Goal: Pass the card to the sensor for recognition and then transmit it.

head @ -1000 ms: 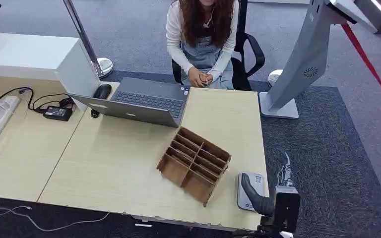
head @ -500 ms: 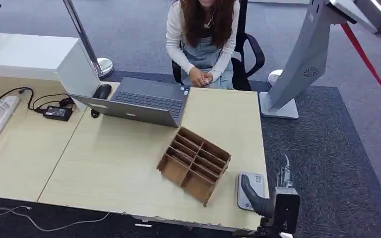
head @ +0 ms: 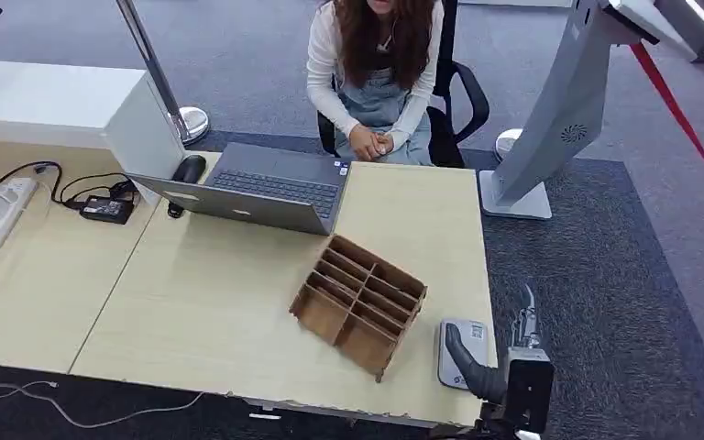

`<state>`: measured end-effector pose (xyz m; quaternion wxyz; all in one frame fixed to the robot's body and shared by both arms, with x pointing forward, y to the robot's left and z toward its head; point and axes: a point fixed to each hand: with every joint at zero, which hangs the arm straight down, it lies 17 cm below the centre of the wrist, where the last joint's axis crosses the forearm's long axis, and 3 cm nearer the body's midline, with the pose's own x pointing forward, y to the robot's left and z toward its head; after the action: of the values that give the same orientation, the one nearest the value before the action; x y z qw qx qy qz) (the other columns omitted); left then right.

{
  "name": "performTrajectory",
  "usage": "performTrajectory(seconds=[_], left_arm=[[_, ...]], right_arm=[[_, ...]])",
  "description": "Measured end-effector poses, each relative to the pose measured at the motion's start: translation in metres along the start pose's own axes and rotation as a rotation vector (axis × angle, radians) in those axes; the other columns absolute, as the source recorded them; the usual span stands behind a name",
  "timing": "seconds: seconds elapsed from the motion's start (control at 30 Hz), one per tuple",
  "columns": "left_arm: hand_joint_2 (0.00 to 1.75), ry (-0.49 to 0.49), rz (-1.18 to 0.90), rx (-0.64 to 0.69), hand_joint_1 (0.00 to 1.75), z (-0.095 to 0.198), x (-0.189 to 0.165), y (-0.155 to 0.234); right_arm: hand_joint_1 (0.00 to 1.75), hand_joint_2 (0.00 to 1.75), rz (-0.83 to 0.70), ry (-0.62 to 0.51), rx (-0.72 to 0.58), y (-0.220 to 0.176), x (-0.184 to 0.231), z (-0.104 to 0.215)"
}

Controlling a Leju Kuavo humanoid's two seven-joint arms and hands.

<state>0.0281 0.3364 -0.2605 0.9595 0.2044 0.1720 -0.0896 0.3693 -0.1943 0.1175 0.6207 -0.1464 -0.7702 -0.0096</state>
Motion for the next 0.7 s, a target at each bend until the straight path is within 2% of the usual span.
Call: performTrajectory(seconds=[0.7], left_arm=[[0.0,0.009,-0.001,0.005,0.0,-0.0002,-0.0015,0.001]], right_arm=[[0.0,1.75,0.001,-0.001,0.0,-0.0001,0.0,0.0]])
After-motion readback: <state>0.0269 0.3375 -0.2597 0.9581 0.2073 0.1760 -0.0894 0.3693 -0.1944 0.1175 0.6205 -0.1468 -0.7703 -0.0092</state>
